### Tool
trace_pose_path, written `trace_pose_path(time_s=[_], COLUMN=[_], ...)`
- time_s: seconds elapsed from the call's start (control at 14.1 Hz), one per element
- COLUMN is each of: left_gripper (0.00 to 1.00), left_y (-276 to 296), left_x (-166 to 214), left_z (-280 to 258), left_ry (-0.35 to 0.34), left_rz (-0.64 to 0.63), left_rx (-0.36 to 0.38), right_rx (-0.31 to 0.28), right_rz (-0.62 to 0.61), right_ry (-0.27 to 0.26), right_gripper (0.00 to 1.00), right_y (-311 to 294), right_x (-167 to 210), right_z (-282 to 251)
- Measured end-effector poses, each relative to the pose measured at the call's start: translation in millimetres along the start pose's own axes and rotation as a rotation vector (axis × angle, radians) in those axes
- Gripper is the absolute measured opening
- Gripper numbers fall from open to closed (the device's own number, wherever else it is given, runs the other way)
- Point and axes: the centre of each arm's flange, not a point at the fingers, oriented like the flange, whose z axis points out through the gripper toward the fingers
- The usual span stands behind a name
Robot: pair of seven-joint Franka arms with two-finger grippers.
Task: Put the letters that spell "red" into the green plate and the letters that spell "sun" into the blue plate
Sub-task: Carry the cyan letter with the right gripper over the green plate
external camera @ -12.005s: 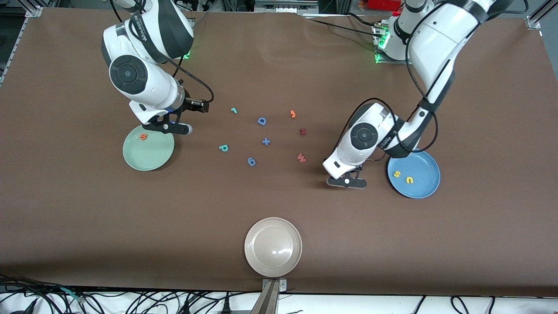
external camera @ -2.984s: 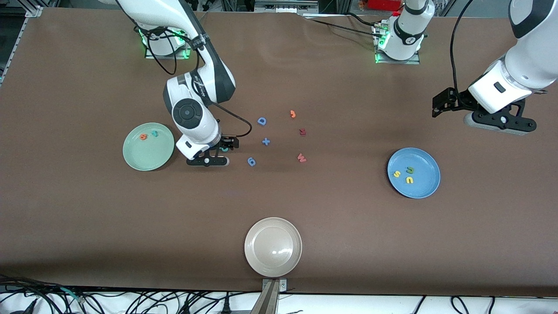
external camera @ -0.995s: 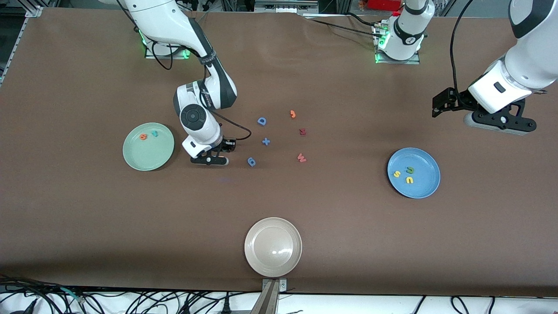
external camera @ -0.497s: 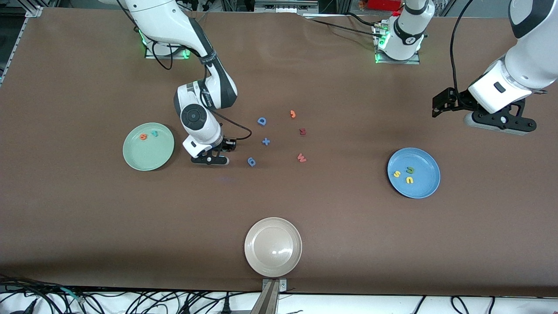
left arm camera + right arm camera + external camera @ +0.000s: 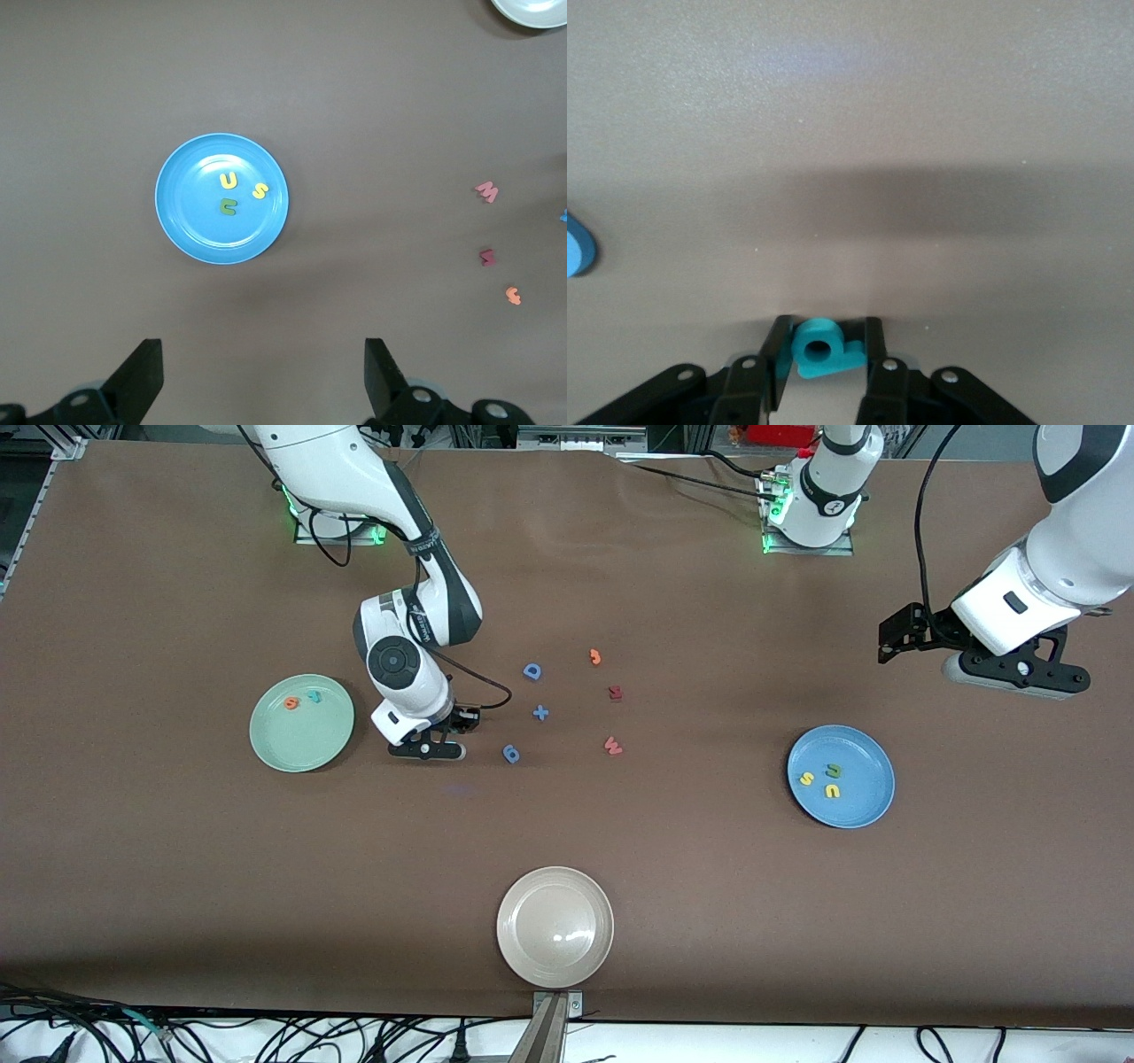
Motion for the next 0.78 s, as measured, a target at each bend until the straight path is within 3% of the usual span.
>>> trace_pose_path(time_s=[0.28, 0.43, 0.57, 0.78], left_gripper=[1.00, 1.00, 1.00, 1.00], left_y=[0, 0, 0, 0], left_x=[0, 0, 0, 0], left_z=[0, 0, 0, 0], left_ry=[0.000, 0.000, 0.000, 0.000], left_rz=[0.000, 0.000, 0.000, 0.000], left_rx=[0.000, 0.000, 0.000, 0.000], right_rx=[0.000, -0.015, -0.027, -0.007], right_rz=[0.000, 0.014, 0.031, 0.037], right_ry=[-0.002, -0.044, -0.104, -0.149], right_gripper=[0.37, 0.37, 0.37, 0.37], right_y=[0, 7, 24, 71], right_x=[0, 7, 21, 36], right_z=[-1, -15, -55, -125])
